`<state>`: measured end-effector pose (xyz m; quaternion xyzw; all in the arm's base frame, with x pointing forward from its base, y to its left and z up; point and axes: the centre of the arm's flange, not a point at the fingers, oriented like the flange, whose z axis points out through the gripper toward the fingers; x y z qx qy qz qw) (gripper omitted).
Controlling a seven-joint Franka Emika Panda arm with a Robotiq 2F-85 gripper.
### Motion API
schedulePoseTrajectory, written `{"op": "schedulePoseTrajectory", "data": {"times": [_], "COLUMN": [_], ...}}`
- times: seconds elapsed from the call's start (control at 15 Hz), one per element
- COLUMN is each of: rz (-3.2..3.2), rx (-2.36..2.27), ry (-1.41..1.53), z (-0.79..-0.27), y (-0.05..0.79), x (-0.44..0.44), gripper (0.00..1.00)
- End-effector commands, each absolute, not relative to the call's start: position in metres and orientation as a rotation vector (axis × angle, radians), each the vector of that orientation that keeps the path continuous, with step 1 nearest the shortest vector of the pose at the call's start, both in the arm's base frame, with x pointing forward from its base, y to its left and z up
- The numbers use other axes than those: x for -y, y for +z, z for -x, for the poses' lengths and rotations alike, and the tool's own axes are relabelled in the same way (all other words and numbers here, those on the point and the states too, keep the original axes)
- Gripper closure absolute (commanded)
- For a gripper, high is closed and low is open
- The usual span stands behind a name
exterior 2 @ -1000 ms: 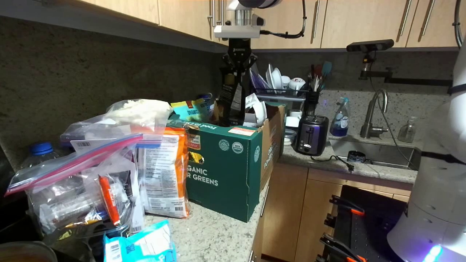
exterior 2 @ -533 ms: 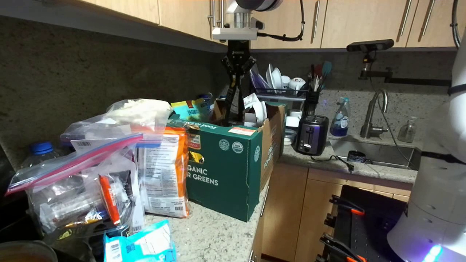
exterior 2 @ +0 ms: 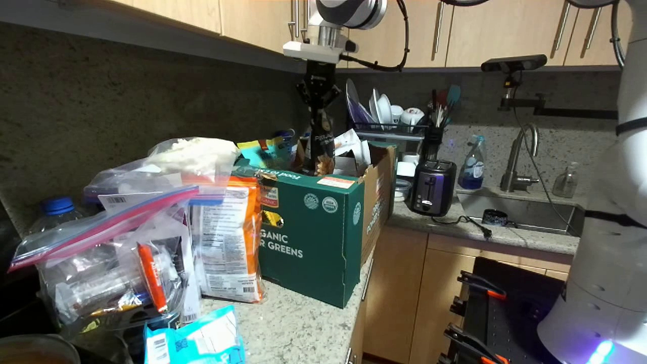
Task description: Put the bottle of water, the black and dark blue snack packs, the top plastic and the remaining snack pack in the box respectively
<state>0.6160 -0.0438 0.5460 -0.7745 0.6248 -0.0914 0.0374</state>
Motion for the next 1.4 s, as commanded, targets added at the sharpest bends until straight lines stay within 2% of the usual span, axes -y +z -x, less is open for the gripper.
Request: {"op": "schedulePoseTrajectory", "data": {"times": [0.0, 0.67, 1.07, 1.33], "rz": [2.297, 2.101, 1.964, 1.91], "rx": [-1.944, -2.092, -2.256, -2.331], "ry": [-0.372, -0.591, -0.738, -0.724], "z": [-0.646, -0.693, -0.698, -0.693], "y": [0.552, 0.536, 0.523, 0.505], "x": [0.051, 0.086, 0.121, 0.135], "gripper": [0.99, 0.99, 0.99, 0.99]}}
